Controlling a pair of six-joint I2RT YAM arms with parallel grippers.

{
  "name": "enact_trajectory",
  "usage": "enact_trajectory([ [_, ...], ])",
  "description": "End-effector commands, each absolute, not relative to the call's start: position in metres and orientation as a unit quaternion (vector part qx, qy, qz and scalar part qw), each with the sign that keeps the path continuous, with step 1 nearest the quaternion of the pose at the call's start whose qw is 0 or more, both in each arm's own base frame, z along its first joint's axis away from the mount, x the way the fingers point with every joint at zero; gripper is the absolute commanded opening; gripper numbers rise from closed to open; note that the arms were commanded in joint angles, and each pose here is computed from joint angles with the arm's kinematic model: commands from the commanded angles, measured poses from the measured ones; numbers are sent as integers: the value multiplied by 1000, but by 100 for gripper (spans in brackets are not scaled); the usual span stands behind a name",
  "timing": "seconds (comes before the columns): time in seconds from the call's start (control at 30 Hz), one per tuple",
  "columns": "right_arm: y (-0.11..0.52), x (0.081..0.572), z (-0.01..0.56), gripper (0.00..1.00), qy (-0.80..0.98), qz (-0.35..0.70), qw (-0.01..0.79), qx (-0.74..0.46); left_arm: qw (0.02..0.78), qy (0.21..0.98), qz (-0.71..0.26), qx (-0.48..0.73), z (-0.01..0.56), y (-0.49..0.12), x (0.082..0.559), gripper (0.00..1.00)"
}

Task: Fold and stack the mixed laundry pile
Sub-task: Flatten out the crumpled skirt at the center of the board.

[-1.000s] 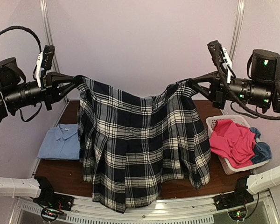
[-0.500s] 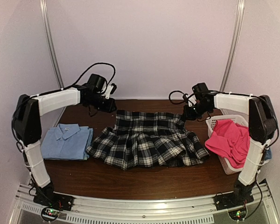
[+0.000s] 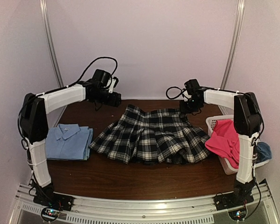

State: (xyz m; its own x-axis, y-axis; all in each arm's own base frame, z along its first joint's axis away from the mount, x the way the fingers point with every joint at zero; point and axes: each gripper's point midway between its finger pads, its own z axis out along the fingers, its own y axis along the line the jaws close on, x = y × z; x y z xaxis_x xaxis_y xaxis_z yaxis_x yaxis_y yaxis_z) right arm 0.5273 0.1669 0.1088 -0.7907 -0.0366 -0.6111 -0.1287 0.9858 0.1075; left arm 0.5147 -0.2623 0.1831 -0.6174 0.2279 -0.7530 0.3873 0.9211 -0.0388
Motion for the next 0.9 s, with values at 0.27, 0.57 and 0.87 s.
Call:
enact_trajectory([
  [0.27, 145, 491, 87, 0, 958, 40, 281, -33, 243, 947, -93, 186, 54, -289, 401, 62],
  [0.57, 167, 407, 85, 0, 963, 128, 234, -27, 240, 952, -52, 181, 26, -263, 513, 54],
  [0.87, 249, 281, 109, 16, 922, 341, 181, -36, 371, 897, -43, 235, 114, -286, 598, 70],
])
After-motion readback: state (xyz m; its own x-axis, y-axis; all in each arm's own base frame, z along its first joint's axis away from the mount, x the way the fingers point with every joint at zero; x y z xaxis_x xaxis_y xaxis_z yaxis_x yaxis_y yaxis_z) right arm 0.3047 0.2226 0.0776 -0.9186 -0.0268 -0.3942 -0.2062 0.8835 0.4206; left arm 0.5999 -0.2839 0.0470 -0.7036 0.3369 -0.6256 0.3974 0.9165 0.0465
